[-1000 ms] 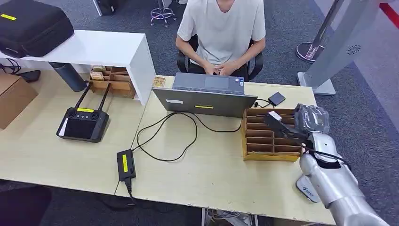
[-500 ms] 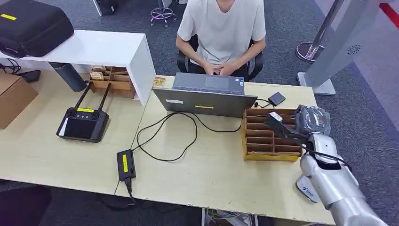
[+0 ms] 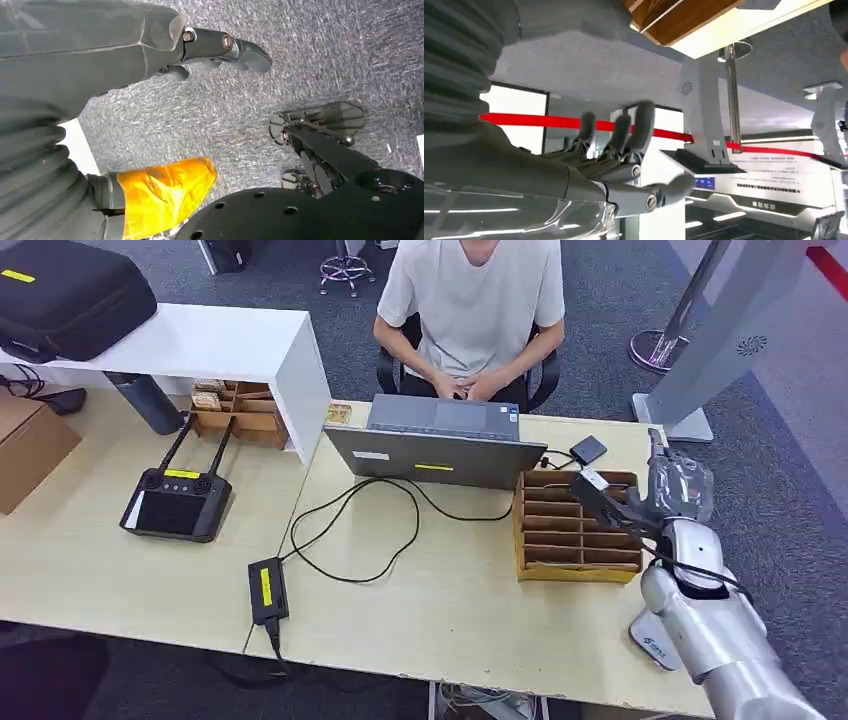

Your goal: Pass the card to the sensor for recognition and then transmit it.

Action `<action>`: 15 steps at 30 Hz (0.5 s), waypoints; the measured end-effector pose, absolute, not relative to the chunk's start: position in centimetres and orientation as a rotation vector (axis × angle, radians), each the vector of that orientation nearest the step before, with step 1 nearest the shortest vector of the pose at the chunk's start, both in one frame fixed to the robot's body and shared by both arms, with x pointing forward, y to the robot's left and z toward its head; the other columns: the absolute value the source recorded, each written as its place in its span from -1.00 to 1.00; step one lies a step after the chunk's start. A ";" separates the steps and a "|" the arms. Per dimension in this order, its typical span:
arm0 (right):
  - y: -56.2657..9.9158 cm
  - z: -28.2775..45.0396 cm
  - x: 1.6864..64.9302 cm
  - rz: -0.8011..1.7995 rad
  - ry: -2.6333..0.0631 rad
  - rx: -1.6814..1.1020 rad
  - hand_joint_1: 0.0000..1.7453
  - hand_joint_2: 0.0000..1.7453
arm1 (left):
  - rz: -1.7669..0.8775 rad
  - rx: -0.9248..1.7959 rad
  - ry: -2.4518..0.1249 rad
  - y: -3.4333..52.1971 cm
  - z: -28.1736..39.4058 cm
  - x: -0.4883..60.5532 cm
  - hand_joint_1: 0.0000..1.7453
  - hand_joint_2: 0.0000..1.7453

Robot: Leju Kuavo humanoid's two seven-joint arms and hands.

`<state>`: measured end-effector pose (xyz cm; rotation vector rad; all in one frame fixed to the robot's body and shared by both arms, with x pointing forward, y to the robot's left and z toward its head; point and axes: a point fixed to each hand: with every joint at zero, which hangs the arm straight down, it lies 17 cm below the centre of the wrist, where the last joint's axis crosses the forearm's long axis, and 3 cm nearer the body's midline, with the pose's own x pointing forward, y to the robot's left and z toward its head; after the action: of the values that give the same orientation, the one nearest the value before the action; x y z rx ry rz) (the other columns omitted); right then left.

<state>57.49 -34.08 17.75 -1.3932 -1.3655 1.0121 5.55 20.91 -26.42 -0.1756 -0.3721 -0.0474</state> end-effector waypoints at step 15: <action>-34.4 17.5 57.3 1.011 -1.362 -1.390 -1.00 1.00 | -0.056 -0.174 -0.371 20.9 -26.4 5.5 -1.00 1.00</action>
<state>57.33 -34.43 17.50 -1.3901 -1.3621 1.0111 5.51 20.92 -26.44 -0.1738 -0.3715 -0.0559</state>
